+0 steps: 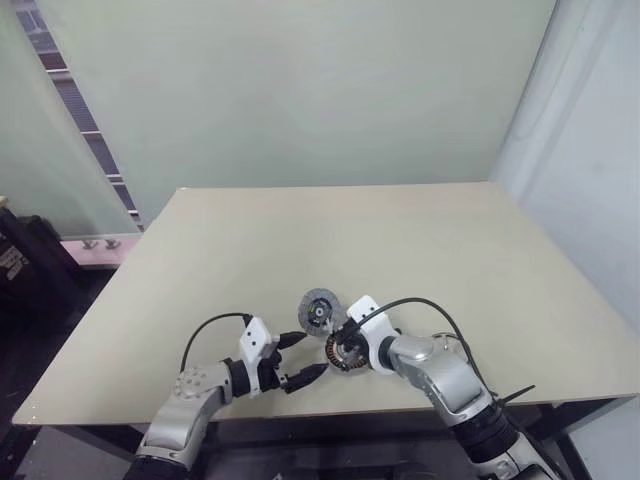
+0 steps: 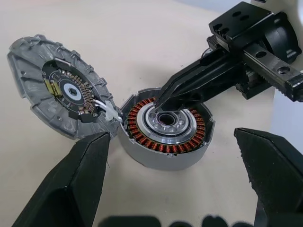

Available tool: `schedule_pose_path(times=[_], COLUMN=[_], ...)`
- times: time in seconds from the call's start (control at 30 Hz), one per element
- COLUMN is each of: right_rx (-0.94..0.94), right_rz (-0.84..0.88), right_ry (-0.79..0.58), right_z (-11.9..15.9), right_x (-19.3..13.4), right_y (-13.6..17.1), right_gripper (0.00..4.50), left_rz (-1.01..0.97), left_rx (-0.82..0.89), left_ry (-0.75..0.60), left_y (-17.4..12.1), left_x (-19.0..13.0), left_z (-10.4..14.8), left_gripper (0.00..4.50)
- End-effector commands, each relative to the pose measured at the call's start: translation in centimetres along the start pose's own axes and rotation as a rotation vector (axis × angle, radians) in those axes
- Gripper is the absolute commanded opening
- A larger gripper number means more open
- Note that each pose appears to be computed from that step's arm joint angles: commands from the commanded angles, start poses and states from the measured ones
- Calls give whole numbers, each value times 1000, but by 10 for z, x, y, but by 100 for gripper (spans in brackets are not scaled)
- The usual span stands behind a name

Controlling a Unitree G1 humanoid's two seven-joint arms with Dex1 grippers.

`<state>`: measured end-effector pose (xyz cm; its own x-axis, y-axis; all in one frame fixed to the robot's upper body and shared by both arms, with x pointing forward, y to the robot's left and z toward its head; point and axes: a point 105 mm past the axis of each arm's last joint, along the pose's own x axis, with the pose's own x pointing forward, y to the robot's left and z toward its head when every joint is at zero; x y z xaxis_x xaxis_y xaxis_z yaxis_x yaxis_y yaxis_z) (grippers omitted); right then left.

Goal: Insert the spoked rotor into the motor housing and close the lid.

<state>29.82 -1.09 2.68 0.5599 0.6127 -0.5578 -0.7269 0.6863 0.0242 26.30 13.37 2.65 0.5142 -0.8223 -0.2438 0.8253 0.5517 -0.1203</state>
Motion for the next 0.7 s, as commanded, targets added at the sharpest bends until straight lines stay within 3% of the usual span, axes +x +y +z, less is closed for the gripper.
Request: schedule_pose_path(times=[0.03, 0.37, 0.7], right_rx=[-21, -20, -24], right_rz=[-42, -37, 0], right_ry=[-67, 1, 9], right_z=[17, -2, -3], right_x=[-8, -6, -6], right_y=[-11, -12, -4], right_gripper=[3, 3, 3], left_rz=[-8, -12, -14], left_rx=[48, 44, 45], left_ry=[-34, -37, -33], left_y=[0, -1, -1], left_x=[2, 4, 3], left_z=[14, 12, 12], left_gripper=[450, 450, 450])
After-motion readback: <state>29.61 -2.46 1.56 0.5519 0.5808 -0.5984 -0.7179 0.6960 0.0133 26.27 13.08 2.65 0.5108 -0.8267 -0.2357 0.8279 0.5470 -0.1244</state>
